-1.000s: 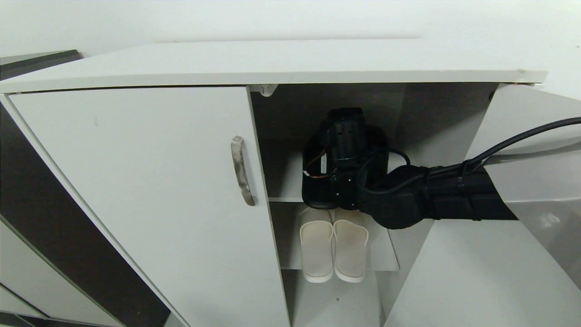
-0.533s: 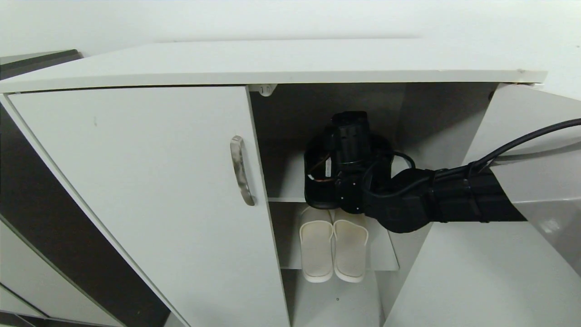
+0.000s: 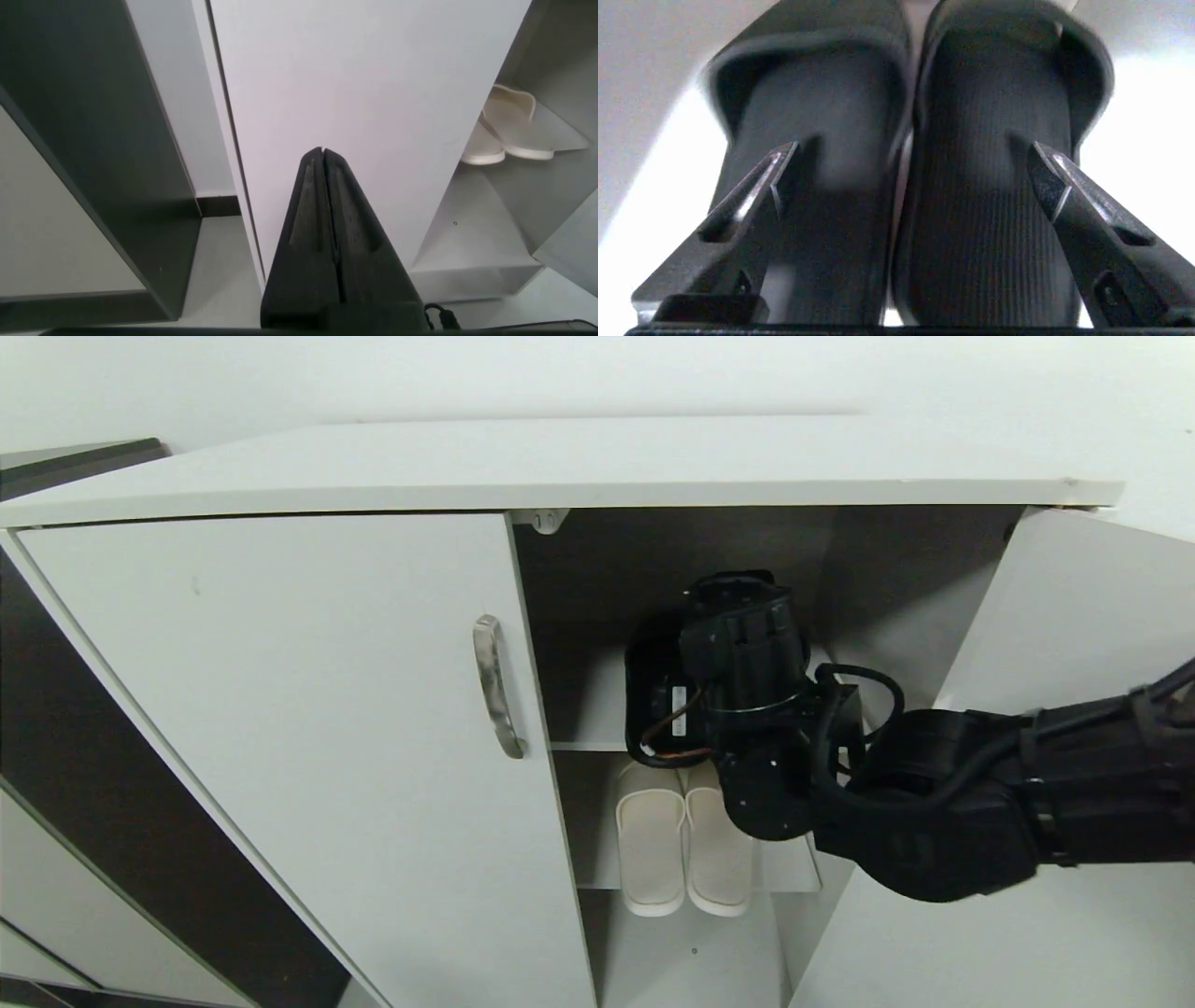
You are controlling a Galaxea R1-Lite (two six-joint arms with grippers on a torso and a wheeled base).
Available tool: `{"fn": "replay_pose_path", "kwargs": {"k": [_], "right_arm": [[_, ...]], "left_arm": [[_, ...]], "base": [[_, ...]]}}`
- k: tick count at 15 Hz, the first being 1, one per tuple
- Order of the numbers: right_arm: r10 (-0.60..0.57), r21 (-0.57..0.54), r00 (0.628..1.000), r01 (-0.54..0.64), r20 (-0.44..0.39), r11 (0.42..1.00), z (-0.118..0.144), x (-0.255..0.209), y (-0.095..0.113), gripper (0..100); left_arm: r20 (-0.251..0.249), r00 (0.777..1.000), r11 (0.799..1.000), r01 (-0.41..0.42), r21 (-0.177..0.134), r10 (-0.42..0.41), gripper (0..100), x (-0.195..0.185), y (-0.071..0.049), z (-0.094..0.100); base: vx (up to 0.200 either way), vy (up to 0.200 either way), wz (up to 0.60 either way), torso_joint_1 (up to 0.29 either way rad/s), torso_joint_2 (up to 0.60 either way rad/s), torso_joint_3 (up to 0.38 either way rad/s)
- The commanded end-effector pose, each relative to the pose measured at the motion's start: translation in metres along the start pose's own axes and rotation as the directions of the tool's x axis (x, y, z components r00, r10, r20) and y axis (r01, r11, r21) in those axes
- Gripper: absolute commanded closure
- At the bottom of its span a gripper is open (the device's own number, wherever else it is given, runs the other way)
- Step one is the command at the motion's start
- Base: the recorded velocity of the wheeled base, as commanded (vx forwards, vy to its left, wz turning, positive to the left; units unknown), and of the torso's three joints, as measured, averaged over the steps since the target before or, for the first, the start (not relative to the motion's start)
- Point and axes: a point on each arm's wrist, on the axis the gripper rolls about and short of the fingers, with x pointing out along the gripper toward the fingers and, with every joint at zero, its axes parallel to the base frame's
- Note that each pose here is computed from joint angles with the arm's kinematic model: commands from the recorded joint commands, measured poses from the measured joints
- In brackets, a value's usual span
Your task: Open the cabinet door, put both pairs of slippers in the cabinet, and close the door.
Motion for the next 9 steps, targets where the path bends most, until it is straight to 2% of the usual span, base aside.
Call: {"fn": "replay_pose_path", "kwargs": {"k": [1, 2, 3, 5, 9], "right_arm": [[0.063, 0.021, 0.998, -0.063, 0.004, 0.998, 0.007, -0.037, -0.011, 0], [0.088, 0.019, 0.996, -0.087, -0.004, 0.996, 0.005, -0.050, -0.017, 0], [0.111, 0.015, 0.994, -0.111, -0.008, 0.994, 0.001, -0.061, -0.021, 100], [0.139, 0.012, 0.990, -0.139, -0.006, 0.990, -0.008, -0.074, -0.028, 100], [0.148, 0.005, 0.989, -0.148, 0.008, 0.989, -0.011, -0.075, -0.026, 100]], "left_arm": [[0.000, 1.000, 1.000, -0.001, 0.000, 0.001, 100, 0.000, 0.000, 0.000], [0.000, 1.000, 1.000, 0.001, 0.000, -0.001, 100, 0.000, 0.000, 0.000], [0.000, 1.000, 1.000, 0.001, 0.000, -0.001, 100, 0.000, 0.000, 0.000], [0.000, 1.000, 1.000, -0.001, 0.000, 0.001, 100, 0.000, 0.000, 0.000], [0.000, 1.000, 1.000, -0.001, 0.000, 0.001, 100, 0.000, 0.000, 0.000]], "base": [[0.000, 0.000, 0.00, 0.000, 0.00, 0.000], [0.000, 0.000, 0.00, 0.000, 0.00, 0.000], [0.000, 0.000, 0.00, 0.000, 0.00, 0.000], [0.000, 0.000, 0.00, 0.000, 0.00, 0.000], [0.000, 0.000, 0.00, 0.000, 0.00, 0.000]]}}
